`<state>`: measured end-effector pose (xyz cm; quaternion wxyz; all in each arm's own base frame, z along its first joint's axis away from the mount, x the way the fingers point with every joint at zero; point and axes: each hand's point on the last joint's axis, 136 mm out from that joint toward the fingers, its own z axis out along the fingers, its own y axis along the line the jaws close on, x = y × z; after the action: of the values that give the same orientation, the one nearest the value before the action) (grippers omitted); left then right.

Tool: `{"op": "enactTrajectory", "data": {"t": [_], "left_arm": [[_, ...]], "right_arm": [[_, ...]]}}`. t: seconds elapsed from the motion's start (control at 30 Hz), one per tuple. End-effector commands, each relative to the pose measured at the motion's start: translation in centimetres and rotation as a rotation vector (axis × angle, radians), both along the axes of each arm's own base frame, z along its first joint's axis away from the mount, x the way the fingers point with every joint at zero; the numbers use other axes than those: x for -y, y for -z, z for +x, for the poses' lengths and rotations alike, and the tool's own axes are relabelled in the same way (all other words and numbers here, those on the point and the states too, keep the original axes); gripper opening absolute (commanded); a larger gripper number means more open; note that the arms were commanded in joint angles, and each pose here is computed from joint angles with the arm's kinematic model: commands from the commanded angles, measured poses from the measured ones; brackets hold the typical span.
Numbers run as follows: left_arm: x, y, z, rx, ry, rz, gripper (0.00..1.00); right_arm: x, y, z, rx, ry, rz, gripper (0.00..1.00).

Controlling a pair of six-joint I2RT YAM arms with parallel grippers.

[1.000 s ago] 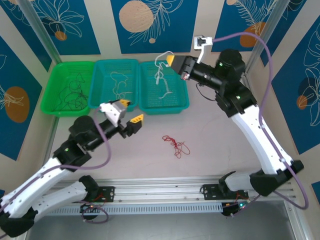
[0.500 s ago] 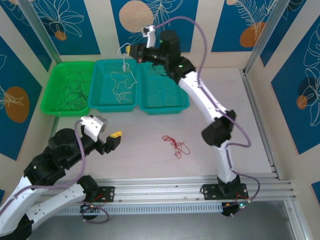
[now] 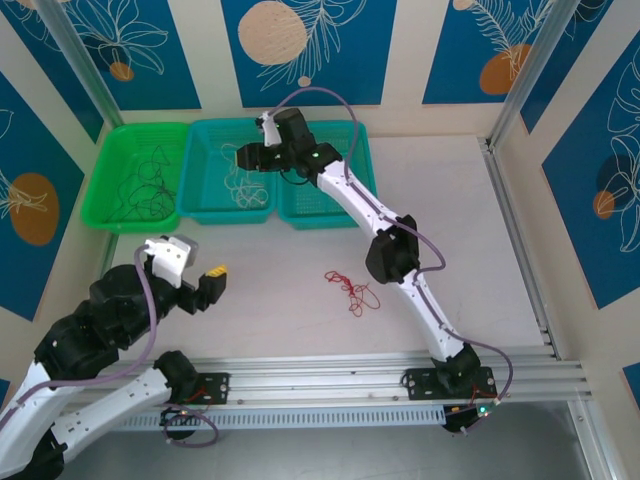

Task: Untangle the cables

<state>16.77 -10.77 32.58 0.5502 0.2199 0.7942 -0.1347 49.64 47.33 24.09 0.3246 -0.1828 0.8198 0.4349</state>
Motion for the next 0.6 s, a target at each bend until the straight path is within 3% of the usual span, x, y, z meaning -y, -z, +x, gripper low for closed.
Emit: {"op": "enactTrajectory", "data": {"t": [0.0,0.27,0.57], "left_arm": [[1.0,0.5,0.9,-0.012,-0.001,0.011,0.81],[4.9,2.2,2.9,-0.058,0.069,0.031,0.81],[11.5,6.8,4.6,-0.221,0.201,-0.04,0.81]], "right_arm": [[2.1,-9.4,-2.6,0.142,-0.024,0.041,0.52],[8.8,-13.6,-8.2,0.153,0.035,-0.099,0.51],[21.6,-10.5,-18.4,0.157,0.24,-0.282,0.52]]}}
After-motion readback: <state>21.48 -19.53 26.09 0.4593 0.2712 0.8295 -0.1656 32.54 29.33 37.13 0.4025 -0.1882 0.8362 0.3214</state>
